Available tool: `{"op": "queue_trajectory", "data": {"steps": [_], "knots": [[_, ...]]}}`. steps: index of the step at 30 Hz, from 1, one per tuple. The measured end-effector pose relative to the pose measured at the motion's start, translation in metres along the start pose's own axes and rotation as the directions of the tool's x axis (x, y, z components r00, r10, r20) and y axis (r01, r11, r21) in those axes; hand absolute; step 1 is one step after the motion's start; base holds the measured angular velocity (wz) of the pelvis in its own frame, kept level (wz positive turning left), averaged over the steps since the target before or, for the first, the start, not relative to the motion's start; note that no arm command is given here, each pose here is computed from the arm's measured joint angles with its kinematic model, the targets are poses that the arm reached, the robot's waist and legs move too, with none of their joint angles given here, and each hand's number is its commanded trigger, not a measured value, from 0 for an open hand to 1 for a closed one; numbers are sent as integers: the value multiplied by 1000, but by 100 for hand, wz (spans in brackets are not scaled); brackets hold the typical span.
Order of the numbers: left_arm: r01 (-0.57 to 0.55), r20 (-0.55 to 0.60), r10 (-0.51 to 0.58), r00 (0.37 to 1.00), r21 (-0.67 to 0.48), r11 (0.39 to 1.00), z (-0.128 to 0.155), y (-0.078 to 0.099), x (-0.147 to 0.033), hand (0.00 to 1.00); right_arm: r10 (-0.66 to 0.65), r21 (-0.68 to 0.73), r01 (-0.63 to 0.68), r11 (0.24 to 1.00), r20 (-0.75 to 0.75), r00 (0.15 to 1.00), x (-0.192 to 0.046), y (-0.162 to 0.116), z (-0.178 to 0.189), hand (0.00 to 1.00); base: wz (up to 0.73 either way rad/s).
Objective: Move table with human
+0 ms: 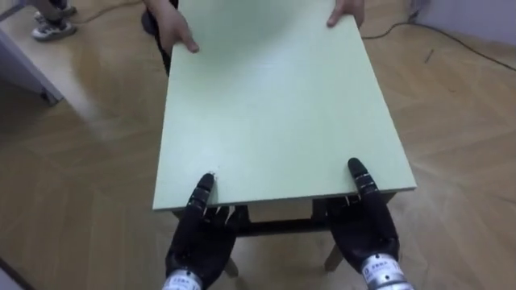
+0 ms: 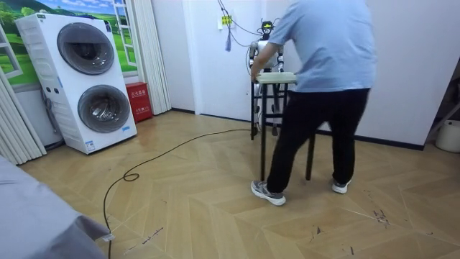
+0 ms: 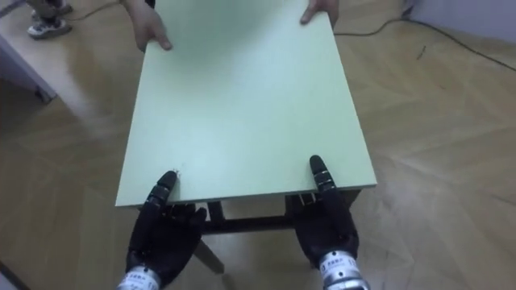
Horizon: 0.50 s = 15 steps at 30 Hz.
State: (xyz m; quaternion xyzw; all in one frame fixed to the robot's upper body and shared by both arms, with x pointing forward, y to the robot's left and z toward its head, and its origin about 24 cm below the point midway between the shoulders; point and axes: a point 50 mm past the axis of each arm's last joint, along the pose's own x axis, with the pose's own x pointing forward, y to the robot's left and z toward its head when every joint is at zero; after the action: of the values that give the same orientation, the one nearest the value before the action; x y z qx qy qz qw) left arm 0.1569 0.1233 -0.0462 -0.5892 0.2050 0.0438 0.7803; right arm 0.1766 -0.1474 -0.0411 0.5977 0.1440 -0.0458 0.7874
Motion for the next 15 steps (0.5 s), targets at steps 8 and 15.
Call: {"op": "queue_trajectory", "data": {"steps": [8, 15], "knots": [[-13, 18, 13, 1000, 13, 1000, 5, 4, -5, 100, -9, 6, 9, 1000, -22, 1000, 0, -2, -7, 100, 39], [-10, 34, 9, 999, 18, 1000, 7, 3, -6, 100, -3, 15, 3, 1000, -31, 1000, 1, 0, -10, 100, 50]]}}
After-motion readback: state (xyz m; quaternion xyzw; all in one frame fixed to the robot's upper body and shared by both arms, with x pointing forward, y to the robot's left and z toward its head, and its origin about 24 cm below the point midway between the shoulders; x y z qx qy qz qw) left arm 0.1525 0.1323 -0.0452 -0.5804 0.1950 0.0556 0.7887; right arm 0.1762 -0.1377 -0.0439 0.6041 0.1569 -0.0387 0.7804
